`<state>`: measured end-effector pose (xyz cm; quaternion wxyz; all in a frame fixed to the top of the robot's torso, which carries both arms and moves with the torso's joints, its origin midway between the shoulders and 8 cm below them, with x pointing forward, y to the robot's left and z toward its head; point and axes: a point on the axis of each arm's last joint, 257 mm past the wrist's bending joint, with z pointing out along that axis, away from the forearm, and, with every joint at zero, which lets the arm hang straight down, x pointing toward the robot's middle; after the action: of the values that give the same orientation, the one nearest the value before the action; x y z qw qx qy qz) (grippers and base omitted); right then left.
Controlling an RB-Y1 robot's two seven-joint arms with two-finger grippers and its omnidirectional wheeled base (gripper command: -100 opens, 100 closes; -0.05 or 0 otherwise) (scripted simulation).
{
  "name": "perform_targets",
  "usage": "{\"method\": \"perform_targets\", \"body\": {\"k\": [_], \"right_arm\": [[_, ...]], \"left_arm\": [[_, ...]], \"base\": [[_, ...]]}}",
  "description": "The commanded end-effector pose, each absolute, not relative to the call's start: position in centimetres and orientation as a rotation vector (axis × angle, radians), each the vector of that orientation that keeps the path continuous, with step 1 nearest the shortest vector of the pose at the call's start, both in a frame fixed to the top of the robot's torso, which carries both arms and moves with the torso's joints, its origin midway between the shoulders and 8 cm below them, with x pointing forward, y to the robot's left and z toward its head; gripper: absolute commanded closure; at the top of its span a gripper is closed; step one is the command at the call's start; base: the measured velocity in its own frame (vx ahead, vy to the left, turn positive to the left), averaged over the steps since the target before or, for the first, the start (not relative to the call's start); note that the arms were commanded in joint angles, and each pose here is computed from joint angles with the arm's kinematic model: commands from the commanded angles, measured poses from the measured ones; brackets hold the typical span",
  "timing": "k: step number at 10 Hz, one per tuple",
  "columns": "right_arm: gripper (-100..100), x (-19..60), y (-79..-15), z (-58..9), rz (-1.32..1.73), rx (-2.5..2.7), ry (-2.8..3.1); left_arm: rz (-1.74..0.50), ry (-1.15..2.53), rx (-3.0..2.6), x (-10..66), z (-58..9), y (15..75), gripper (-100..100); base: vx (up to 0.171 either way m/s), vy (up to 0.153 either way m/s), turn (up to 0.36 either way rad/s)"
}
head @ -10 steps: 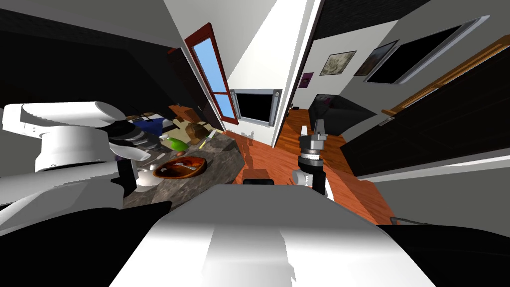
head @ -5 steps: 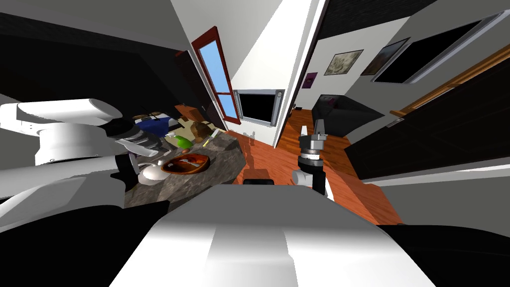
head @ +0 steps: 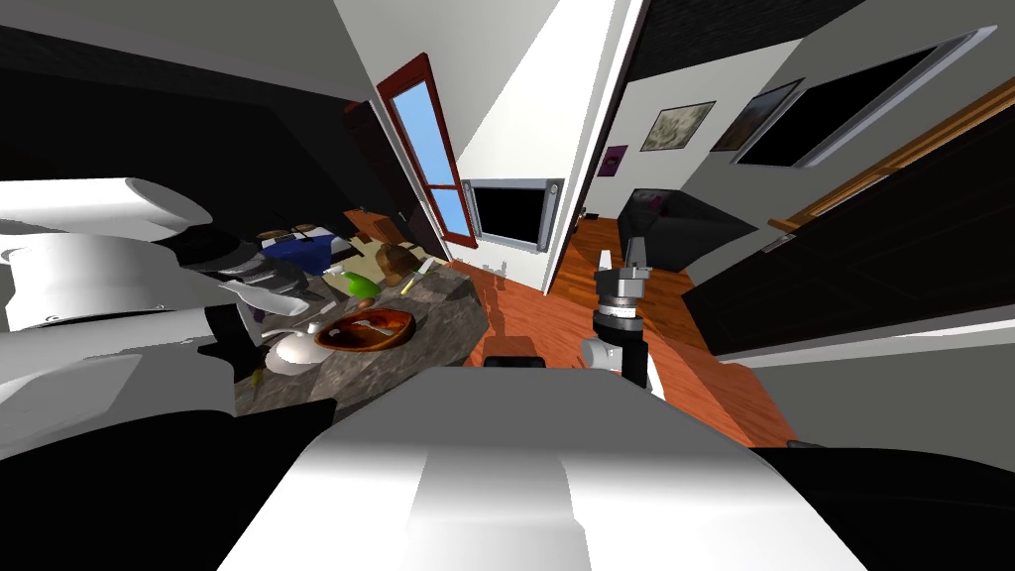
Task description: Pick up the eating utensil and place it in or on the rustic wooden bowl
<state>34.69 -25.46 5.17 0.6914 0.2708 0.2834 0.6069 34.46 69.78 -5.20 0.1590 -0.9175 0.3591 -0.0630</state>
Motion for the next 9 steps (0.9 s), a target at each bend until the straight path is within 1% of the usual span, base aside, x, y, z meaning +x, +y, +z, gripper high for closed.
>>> {"method": "perform_targets", "body": {"k": [1,3,4,5,9], "right_arm": [[0,34.7,-25.5,5.2,1.356,0.605,0.633],[0,34.7,-25.5,5.2,1.356,0.605,0.633],[0,34.7,-25.5,5.2,1.356,0.605,0.633],[0,34.7,-25.5,5.2,1.356,0.605,0.633],[0,34.7,-25.5,5.2,1.356,0.605,0.633]], "left_arm": [[-0.179,1.022,-2.626,33.7,-3.7,69.7,-100],[-0.180,1.016,-2.627,32.9,-2.0,69.6,-100],[-0.181,1.018,-2.624,33.1,-2.6,69.9,-100],[-0.180,1.018,-2.626,33.0,-2.5,69.8,0],[-0.180,1.018,-2.626,33.0,-2.5,69.9,0]], "base": [[0.025,0.010,-0.026],[0.025,0.009,-0.023],[0.010,0.004,-0.002],[0.000,0.000,0.000],[0.000,0.000,0.000]]}}
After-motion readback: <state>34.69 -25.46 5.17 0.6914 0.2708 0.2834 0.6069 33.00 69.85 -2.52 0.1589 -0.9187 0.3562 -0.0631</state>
